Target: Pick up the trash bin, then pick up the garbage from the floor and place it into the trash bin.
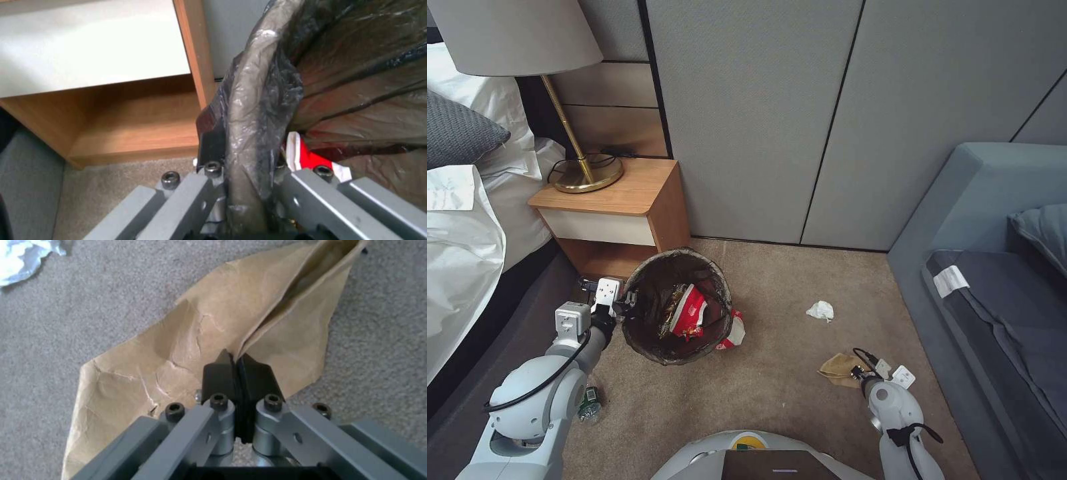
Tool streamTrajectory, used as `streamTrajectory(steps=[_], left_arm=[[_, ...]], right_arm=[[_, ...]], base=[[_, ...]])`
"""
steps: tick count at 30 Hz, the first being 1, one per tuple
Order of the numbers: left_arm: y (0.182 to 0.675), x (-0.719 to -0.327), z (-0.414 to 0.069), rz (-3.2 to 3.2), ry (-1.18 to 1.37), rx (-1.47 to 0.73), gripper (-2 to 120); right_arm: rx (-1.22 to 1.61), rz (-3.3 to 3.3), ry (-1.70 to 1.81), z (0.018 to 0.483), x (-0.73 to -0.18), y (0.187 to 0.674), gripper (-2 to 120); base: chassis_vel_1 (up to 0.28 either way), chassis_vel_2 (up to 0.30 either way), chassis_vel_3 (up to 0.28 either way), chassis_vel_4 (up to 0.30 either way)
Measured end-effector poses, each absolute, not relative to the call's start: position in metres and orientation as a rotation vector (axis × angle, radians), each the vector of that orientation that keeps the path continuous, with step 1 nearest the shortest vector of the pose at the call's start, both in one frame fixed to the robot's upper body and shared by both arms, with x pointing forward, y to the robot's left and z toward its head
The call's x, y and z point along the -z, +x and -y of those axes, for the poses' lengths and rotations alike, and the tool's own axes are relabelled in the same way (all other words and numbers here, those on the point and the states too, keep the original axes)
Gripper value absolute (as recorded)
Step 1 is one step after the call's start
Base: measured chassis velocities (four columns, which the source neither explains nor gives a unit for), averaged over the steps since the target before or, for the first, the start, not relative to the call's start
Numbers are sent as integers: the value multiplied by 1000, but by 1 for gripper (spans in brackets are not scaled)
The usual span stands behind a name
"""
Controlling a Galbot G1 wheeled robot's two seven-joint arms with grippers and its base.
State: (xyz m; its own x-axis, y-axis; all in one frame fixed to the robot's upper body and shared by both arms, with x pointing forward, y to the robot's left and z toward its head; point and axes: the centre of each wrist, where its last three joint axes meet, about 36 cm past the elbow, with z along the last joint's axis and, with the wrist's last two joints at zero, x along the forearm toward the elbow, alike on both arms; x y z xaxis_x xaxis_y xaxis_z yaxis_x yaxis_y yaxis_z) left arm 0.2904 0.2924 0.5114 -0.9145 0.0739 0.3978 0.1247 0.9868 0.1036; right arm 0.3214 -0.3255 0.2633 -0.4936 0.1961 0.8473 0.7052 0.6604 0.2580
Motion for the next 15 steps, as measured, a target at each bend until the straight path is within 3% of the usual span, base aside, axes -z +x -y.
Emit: streamTrajectory(steps=[15], left_arm=[[292, -515, -294, 2726, -136, 191, 0]], right_arm=[[691, 2146, -672, 328, -300, 318, 0]], base=[[0, 0, 0, 0]])
